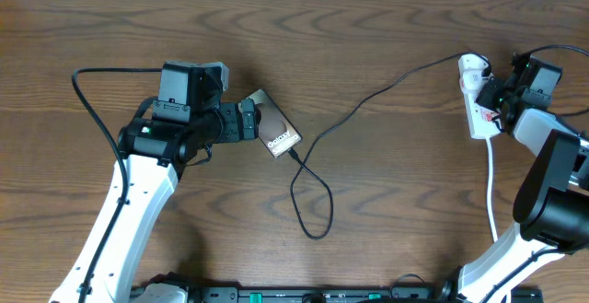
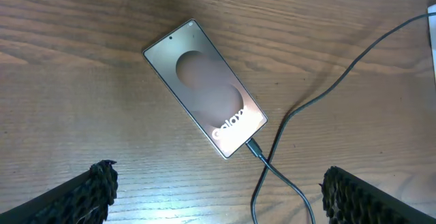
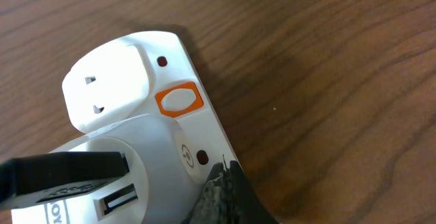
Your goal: Plug charger to phone and switch on socket
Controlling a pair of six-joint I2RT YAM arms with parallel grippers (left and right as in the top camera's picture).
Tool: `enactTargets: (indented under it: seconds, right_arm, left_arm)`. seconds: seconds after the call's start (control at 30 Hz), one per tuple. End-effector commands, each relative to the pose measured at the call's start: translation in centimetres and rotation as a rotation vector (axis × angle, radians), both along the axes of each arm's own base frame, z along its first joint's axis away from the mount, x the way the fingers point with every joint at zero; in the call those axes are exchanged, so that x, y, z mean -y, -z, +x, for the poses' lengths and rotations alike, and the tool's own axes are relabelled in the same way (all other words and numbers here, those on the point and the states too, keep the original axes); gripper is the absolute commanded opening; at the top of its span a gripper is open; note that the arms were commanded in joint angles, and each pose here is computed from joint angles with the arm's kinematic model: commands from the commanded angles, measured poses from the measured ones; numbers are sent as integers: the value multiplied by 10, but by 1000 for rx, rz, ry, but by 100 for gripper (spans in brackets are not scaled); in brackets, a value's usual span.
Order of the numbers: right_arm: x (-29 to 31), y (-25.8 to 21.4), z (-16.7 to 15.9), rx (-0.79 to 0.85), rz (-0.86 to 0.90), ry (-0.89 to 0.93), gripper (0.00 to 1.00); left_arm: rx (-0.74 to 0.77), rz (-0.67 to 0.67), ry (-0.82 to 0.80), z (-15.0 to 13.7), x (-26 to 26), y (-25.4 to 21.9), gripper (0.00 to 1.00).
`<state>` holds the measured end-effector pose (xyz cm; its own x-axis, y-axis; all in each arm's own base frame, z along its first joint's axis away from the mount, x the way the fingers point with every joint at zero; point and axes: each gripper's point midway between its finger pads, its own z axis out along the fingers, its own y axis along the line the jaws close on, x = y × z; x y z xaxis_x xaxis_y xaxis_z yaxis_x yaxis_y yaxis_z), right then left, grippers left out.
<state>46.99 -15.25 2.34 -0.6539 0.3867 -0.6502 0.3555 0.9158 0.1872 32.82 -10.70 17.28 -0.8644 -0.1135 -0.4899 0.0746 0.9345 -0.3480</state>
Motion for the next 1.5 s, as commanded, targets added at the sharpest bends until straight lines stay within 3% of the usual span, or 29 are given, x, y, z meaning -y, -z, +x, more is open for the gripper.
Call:
enactTargets:
  seconds: [0.0, 0.57, 1.07, 1.47]
  right_arm:
    - [-121, 19, -3, -37, 264, -321, 1]
    - [-150, 22, -10, -82, 331, -347, 1]
    - [-168, -15, -7, -20, 332, -406, 1]
    - [-166, -20, -18, -64, 323, -384, 1]
  left_arm:
    - [17, 3, 19, 0, 2, -5, 98]
    - [15, 3, 19, -1, 2, -4, 98]
    - [9, 26, 5, 0, -3, 0, 98]
    - [1, 28, 5, -1, -3, 1, 98]
